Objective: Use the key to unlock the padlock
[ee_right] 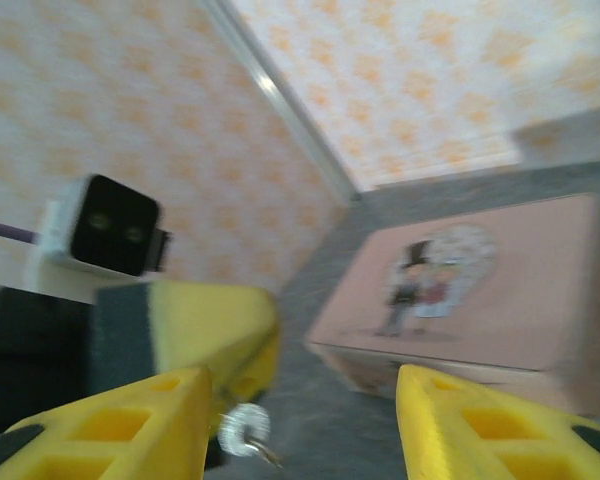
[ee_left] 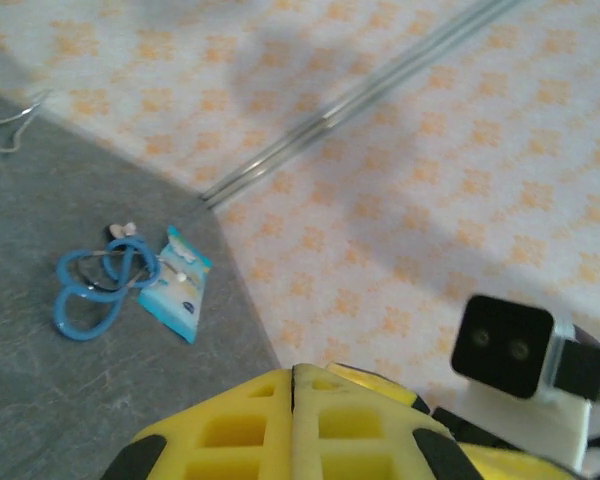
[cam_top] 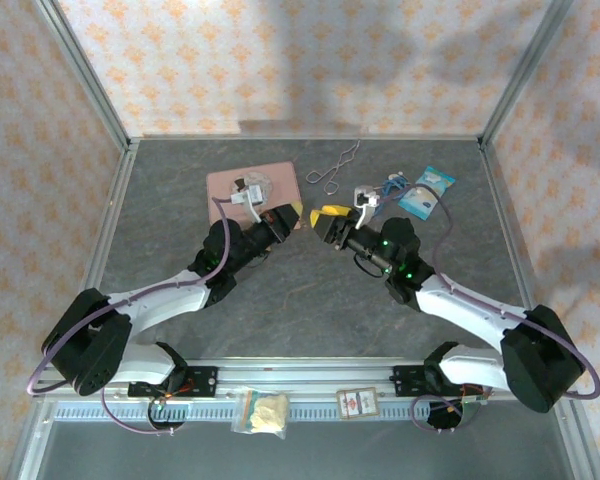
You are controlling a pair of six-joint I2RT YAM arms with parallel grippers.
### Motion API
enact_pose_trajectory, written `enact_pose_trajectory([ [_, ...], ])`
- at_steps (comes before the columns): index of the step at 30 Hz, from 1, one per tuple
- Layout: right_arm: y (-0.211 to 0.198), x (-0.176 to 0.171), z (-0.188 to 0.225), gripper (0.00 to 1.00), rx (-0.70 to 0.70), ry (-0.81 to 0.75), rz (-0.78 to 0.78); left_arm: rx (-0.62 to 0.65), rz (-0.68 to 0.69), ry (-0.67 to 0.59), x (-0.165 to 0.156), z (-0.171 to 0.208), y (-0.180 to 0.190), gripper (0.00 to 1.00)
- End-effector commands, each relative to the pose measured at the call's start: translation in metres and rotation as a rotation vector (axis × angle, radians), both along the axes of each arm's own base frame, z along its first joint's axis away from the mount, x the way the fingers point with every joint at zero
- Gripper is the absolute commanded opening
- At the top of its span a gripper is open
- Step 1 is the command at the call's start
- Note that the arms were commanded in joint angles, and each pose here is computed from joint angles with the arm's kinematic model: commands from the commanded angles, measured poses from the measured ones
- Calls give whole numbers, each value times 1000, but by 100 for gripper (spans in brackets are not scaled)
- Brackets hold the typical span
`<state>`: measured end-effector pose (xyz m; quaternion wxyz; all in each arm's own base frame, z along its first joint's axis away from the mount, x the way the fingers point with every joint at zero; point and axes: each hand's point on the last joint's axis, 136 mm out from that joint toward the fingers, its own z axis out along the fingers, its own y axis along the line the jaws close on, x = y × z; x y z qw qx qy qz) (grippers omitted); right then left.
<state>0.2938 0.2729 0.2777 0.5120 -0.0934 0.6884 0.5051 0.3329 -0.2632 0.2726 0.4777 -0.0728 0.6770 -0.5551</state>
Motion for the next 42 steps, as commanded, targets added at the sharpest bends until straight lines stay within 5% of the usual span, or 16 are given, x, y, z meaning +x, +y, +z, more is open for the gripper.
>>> enact_pose_trajectory([
  [1,9,-21,30,51,208,39,183,-8,-50,-169,-13,21,-1,0],
  [12,24,-35,27,42,318,96,375,-75,-68,-252,-29,38,5,0],
  [42,32,-36,18,24,356,122,434,-154,-77,-265,-32,50,-1,0],
])
